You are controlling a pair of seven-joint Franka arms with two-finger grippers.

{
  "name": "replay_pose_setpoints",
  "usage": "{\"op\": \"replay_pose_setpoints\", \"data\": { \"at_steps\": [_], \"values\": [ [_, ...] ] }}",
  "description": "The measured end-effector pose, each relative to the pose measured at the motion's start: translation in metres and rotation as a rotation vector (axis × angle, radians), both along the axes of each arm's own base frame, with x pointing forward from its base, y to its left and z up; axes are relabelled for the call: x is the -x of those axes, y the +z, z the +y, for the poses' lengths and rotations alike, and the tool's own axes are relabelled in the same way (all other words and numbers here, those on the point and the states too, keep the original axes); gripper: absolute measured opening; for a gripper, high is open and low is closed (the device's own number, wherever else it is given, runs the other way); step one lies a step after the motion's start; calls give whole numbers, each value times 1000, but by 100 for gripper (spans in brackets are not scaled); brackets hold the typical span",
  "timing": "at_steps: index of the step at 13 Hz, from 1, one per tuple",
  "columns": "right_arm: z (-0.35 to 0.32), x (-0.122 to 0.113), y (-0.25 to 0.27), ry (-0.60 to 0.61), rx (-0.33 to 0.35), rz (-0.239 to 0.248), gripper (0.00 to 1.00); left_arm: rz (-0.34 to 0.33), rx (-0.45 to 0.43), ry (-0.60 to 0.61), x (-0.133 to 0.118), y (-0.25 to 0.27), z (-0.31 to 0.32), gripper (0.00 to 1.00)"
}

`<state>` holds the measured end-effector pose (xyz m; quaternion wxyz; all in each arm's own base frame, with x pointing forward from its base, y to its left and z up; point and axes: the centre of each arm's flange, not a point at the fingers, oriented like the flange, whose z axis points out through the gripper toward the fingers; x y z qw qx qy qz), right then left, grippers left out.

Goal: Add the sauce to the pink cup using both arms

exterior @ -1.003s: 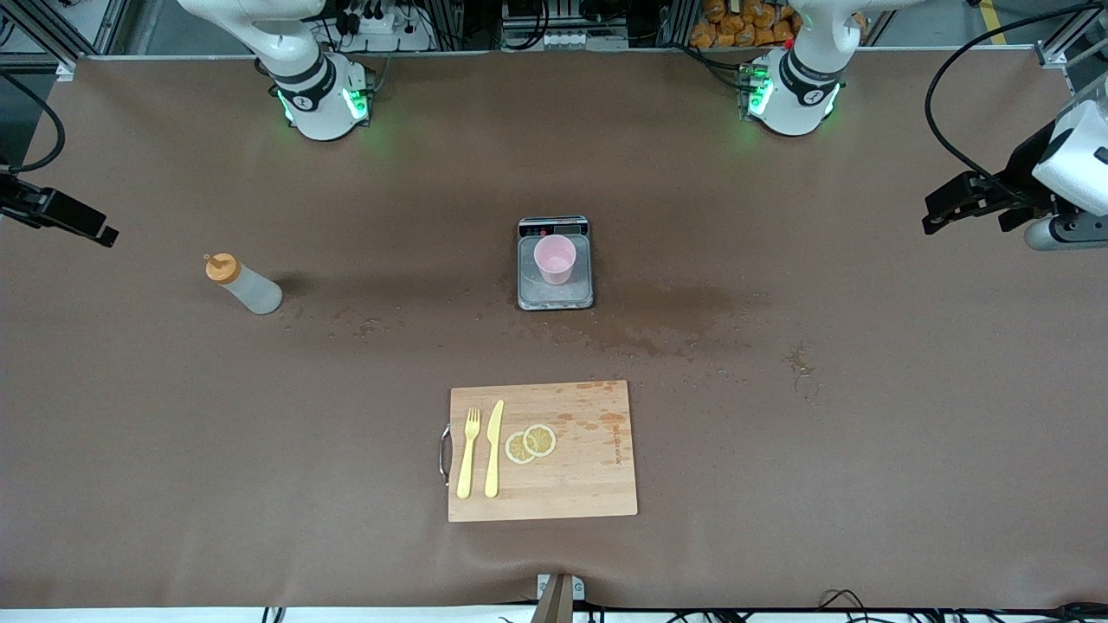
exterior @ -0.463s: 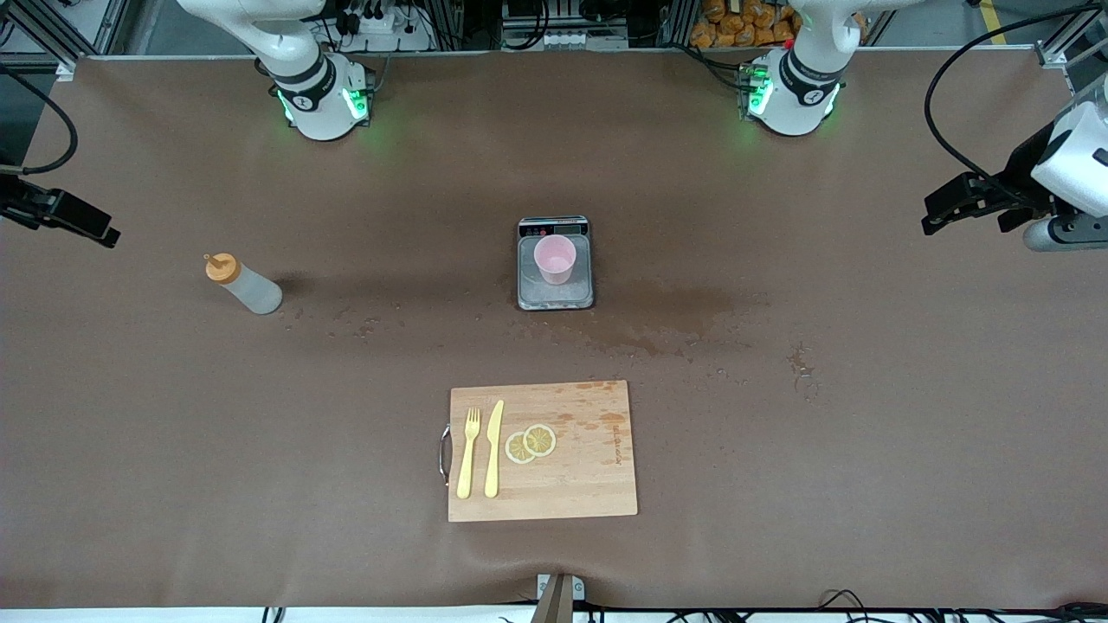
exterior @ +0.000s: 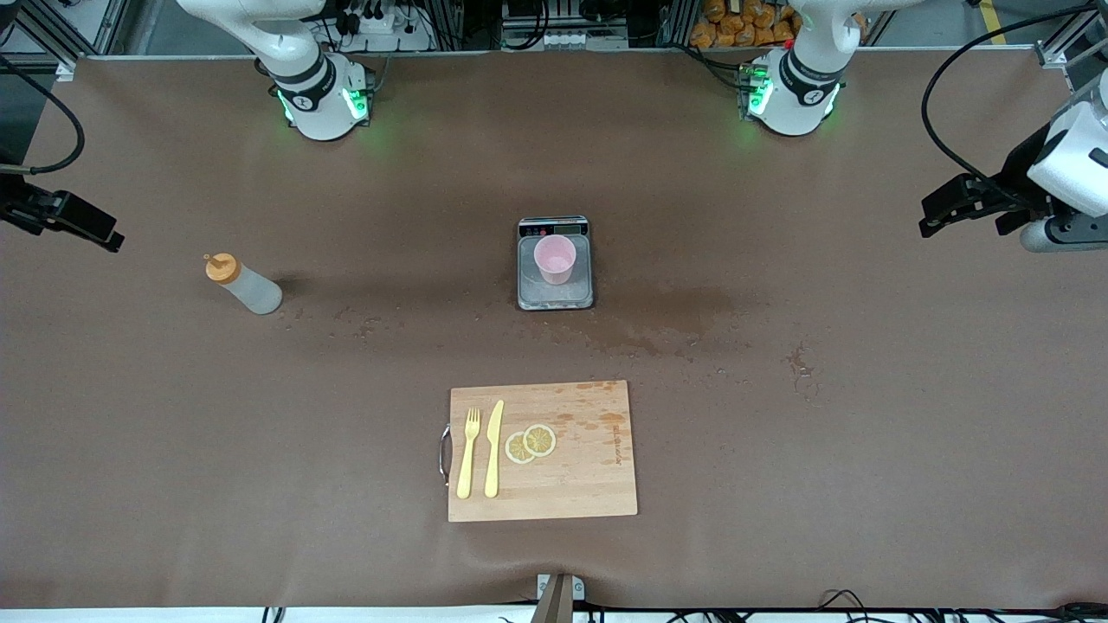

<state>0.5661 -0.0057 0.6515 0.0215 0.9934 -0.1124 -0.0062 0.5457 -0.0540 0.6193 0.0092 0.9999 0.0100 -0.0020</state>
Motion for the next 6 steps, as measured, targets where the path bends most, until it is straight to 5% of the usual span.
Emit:
{"op": "replay_pose_setpoints", "data": {
  "at_steps": [6],
  "values": [
    [-1,-2,2,-2,-2,-17,100,-39,3,1,-1,18,0,100]
  ]
}}
